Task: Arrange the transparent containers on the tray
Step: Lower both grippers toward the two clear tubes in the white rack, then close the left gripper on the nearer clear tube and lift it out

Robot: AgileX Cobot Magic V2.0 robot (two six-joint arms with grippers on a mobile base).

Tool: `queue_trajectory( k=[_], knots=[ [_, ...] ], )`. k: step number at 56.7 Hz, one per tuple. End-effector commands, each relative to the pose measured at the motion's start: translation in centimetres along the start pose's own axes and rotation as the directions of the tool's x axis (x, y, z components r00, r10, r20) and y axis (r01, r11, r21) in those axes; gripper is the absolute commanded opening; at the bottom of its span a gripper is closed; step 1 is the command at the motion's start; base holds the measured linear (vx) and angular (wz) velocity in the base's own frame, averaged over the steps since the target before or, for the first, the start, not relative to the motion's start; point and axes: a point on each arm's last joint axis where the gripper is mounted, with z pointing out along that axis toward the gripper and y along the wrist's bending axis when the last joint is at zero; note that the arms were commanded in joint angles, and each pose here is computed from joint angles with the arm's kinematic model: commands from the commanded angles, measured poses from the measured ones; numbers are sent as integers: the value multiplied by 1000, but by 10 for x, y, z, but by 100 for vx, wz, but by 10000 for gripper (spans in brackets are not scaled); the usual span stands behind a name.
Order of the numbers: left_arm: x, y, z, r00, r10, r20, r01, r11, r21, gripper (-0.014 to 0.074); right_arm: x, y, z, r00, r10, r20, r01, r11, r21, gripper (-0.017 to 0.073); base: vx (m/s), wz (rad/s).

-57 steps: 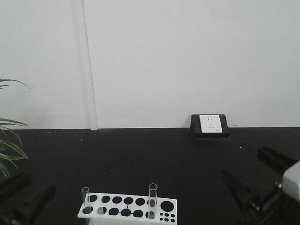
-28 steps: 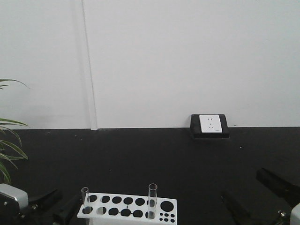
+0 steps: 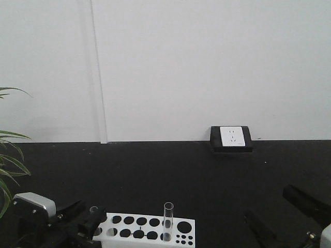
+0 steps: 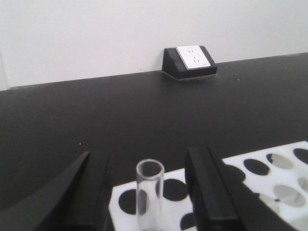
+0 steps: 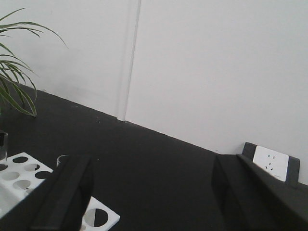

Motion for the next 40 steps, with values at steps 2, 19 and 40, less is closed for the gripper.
queue_trajectory(
  k=[2, 19, 40],
  knots=[
    [-21, -2, 12, 994, 9, 107, -11, 1000, 17, 456, -18, -2, 1, 993, -12, 120, 11, 1000, 6, 557, 0, 0],
    [-7, 0, 25, 998, 22, 59, -24, 999, 38, 375, -18, -2, 1, 993, -12, 120, 11, 1000, 6, 557, 0, 0],
    [-14, -3, 23, 993, 55, 100, -61, 997, 54, -9, -18, -2, 1, 993, -12, 120, 11, 1000, 6, 557, 0, 0]
  ],
)
